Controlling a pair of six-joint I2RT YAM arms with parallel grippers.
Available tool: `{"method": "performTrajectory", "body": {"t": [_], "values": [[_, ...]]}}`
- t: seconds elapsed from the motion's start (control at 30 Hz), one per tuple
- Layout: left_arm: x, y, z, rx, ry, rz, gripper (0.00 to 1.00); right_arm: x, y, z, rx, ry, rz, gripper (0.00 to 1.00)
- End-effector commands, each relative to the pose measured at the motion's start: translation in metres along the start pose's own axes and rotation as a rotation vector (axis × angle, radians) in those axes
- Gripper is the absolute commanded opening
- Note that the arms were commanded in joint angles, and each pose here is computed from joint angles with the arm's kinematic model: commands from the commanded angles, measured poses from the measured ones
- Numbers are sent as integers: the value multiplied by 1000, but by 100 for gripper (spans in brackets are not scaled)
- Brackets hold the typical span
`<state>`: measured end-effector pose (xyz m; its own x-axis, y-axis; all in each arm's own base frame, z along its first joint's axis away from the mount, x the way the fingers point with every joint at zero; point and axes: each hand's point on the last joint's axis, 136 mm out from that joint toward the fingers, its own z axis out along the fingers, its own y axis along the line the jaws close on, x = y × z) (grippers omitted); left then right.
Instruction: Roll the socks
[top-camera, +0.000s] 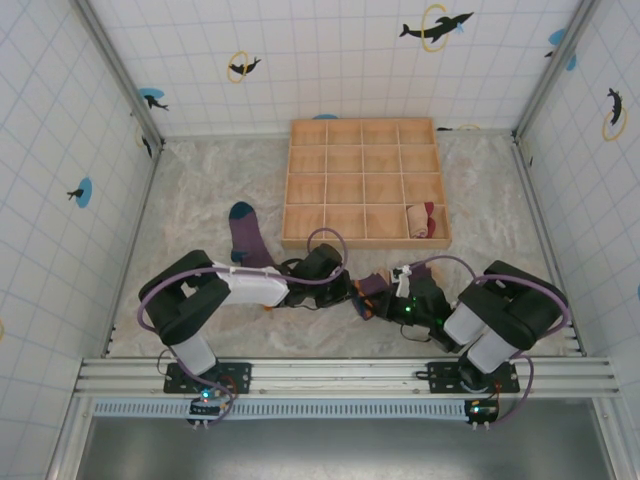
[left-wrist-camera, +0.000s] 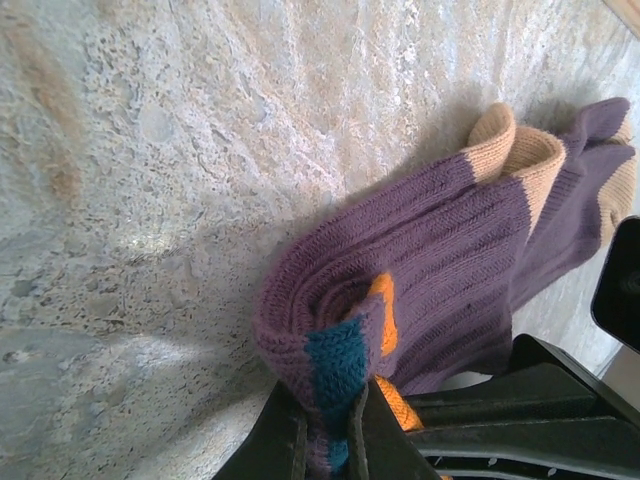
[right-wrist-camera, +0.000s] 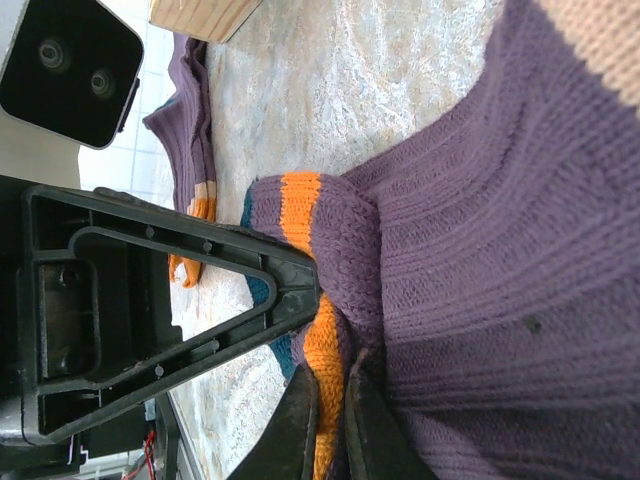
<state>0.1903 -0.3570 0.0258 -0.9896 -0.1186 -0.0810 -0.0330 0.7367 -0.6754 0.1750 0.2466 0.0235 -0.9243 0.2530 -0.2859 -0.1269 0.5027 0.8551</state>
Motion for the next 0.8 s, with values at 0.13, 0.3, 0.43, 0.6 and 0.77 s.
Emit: {"method": "performTrajectory", "body": {"t": [0.13,0.3,0.43,0.6,0.77], "values": [[-1,36,-7,-195,6,-5,0,12,-26,5,176,88,-107,35],[-15,50,-28,-227,-29,-36,0,1,5,15,234,113,-322,50],[-22,60,-40,-246,-41,-51,0,-3,29,17,274,108,-491,62],[-21,66,-46,-232,-31,-81,0,-9,48,16,430,32,-788,68],[-16,71,-47,-222,-29,-87,0,-9,65,14,541,-82,-1053,74]]}}
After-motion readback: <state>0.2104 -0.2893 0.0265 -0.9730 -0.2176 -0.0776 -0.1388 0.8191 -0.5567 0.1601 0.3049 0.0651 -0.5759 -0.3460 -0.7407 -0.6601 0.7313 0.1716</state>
